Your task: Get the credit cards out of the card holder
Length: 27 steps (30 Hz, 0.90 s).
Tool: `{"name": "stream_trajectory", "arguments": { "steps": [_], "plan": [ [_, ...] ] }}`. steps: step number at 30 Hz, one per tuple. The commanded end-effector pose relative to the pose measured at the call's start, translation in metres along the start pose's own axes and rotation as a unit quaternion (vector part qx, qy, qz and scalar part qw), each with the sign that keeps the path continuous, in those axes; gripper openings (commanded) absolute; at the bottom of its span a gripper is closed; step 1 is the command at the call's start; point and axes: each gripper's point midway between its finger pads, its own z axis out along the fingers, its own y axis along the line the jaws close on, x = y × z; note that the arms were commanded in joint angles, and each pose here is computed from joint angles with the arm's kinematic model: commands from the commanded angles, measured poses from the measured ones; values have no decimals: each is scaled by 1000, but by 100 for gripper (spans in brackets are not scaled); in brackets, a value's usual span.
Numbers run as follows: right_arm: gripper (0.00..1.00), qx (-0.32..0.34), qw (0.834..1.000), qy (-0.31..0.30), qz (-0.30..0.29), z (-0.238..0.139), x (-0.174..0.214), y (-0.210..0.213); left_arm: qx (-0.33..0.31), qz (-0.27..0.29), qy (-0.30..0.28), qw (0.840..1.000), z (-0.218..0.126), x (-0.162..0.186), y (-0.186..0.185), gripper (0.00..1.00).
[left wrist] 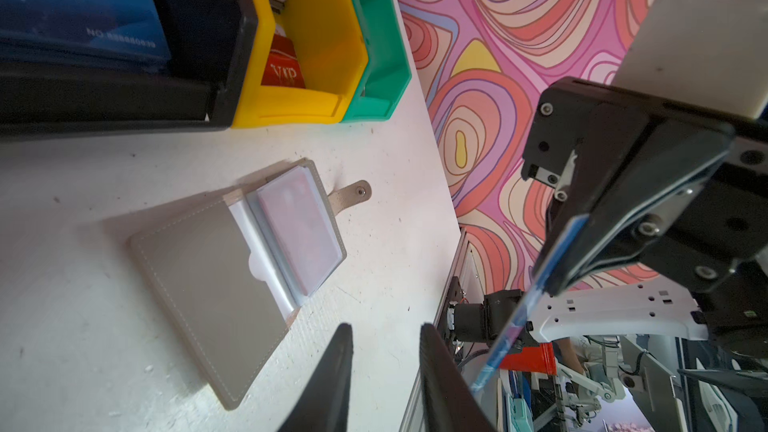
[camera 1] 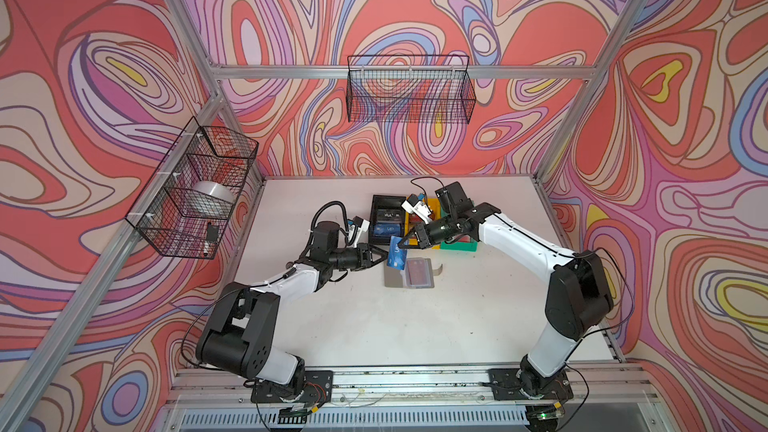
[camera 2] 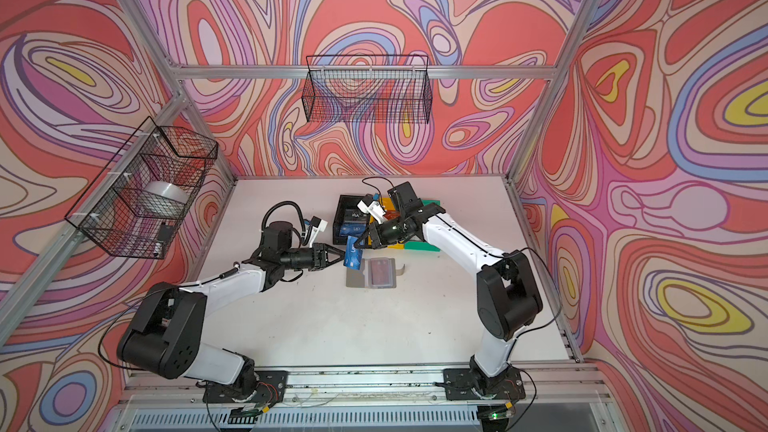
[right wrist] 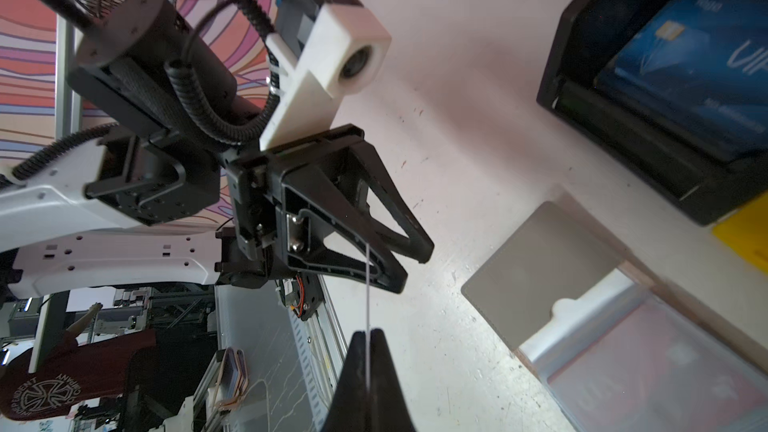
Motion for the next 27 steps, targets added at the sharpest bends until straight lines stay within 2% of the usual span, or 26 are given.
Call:
{"name": "stream_trajectory", "arguments": {
  "steps": [1, 3, 9, 16, 27],
  "plan": [
    [0, 4, 999, -52, -15, -15, -30, 17, 37, 53, -92, 994, -12, -31, -29, 32],
    [0, 13, 997, -68, -14, -18, -39, 17, 41, 63, -109, 991, -17, -36, -35, 36],
    [0, 19, 997, -74, -5, -13, -46, 11, 55, 74, -109, 990, -18, -40, -45, 42],
    [0, 15, 997, -75, 1, -10, -45, 7, 71, 83, -116, 987, -20, -39, -51, 43],
    [0, -14, 997, -81, -3, -36, -40, 25, 75, 84, -91, 989, -25, -43, -50, 43]
  ]
}}
